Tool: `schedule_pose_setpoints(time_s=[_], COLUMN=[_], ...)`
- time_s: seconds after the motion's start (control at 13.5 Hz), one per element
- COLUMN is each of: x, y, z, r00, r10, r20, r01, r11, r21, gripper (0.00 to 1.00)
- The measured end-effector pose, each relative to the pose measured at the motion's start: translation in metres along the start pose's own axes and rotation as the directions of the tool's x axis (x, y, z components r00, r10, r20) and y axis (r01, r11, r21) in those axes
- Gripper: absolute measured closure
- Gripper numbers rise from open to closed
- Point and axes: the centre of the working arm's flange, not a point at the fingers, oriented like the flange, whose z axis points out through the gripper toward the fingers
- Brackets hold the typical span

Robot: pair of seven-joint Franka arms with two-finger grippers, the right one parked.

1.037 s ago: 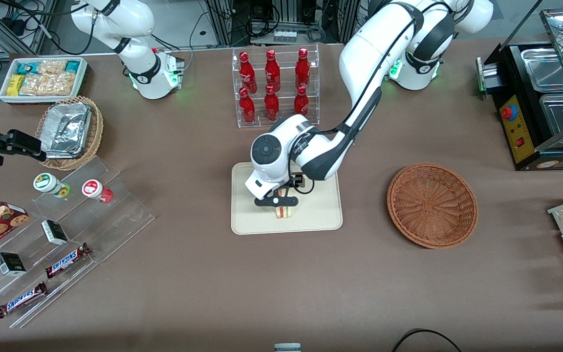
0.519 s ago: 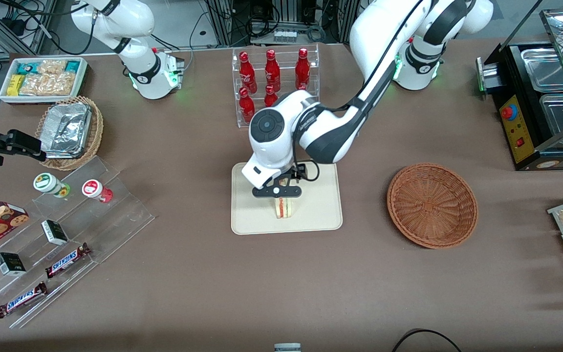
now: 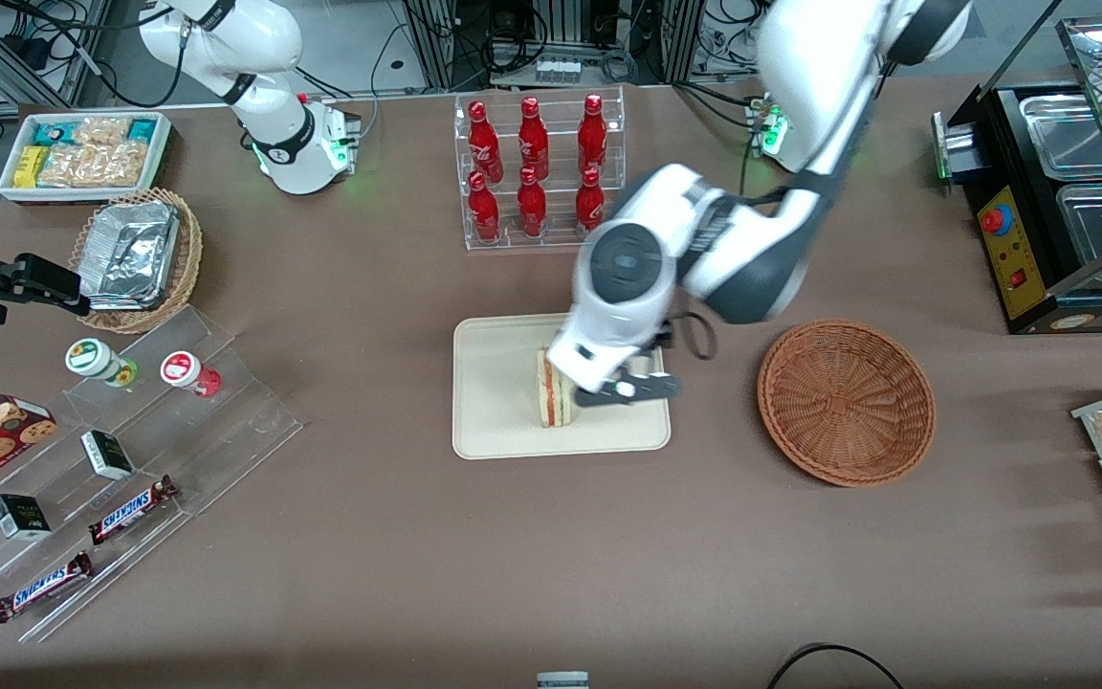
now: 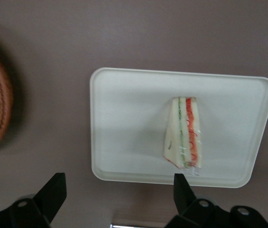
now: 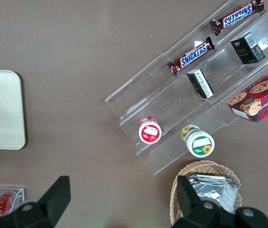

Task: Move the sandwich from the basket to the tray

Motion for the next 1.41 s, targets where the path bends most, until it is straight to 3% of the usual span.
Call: schedule_pose_setpoints(time_s=[0.37,0.81,1.19,1.41], x=[0.025,0.039,0.026,0.009], y=[-0.075,-0.188,-0.265,-0.301], z=[-0.027,-0.041,-0.060,-0.074], r00=[1.000,0.999,0.998,0.997], r10=[0.006,0.034,0.053,0.062], r20=[-0.005,0.020,0.022,0.053], r01=[-0.006,-0.034,-0.053,-0.061], r11=[1.000,0.999,0.999,0.998], r21=[-0.008,0.000,-0.006,-0.003], gripper=[0.00,0.00,0.00,0.00])
